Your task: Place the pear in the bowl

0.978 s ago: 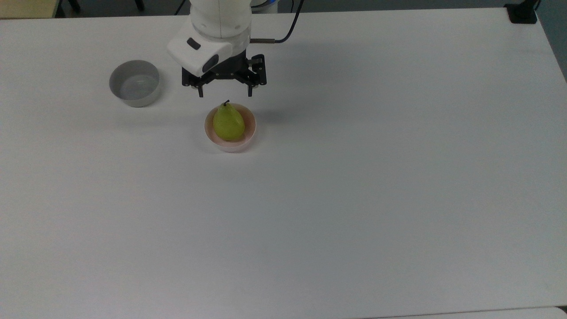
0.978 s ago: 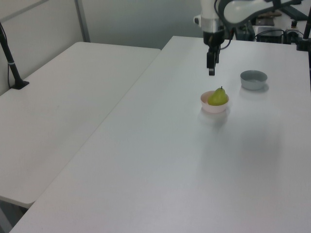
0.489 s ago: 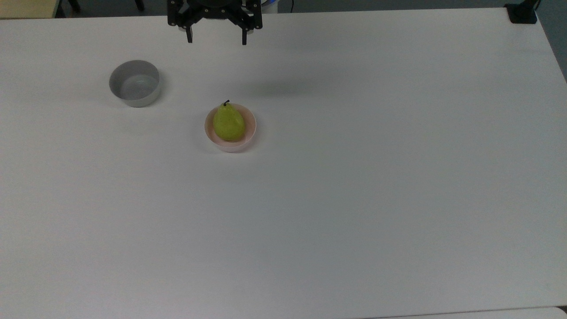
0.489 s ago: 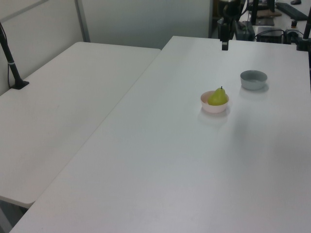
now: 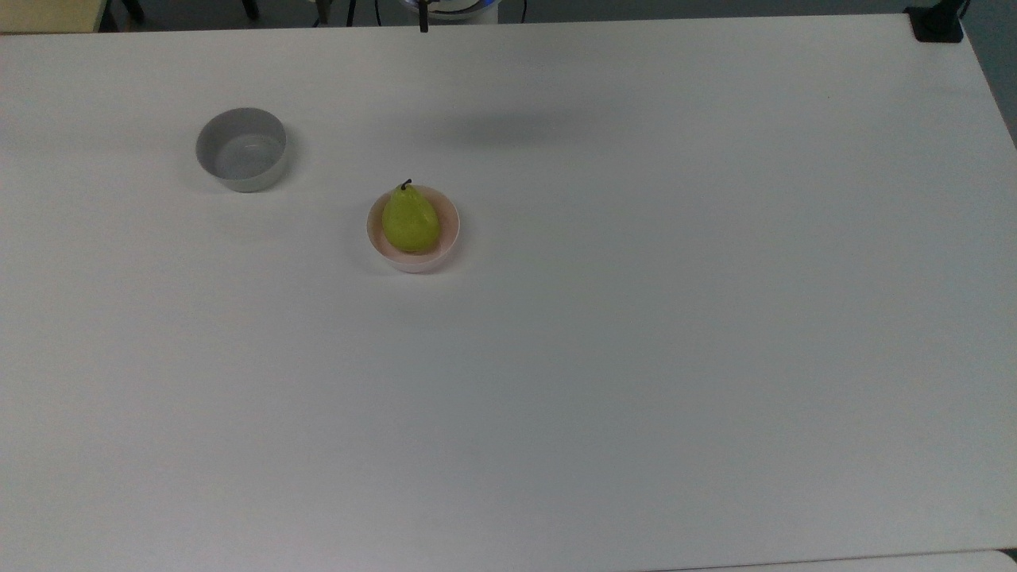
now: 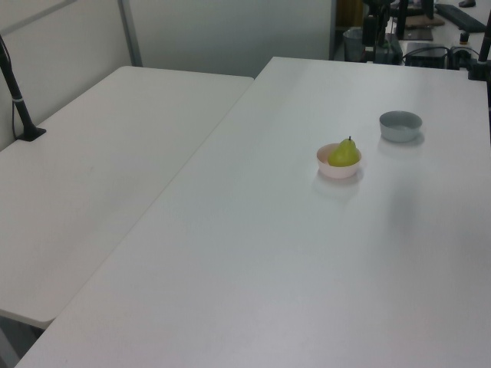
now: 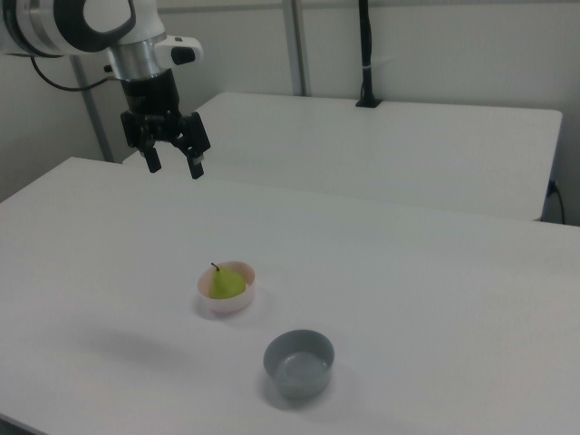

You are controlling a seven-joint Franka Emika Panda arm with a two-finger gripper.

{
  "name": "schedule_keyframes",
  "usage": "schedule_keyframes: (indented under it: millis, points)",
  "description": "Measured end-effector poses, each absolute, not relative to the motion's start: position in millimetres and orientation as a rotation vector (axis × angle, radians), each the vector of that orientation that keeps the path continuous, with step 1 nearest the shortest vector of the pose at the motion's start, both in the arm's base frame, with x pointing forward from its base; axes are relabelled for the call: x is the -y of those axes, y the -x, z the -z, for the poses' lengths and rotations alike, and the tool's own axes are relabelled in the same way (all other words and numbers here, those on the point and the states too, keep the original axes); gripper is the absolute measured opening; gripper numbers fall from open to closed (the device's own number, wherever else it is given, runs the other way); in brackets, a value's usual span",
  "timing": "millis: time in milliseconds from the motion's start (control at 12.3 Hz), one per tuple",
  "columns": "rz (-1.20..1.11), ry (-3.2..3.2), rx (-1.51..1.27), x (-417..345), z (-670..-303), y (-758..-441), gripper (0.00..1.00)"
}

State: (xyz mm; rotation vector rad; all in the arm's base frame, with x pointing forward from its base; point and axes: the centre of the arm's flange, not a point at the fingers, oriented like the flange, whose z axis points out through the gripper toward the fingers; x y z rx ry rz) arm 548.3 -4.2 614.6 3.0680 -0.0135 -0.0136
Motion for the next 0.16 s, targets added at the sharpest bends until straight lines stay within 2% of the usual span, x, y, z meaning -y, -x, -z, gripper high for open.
schedule_keyframes:
  millis: [163]
  points:
    - [0.025, -3.068, 0.026, 2.9, -613.6, -547.3, 1.0]
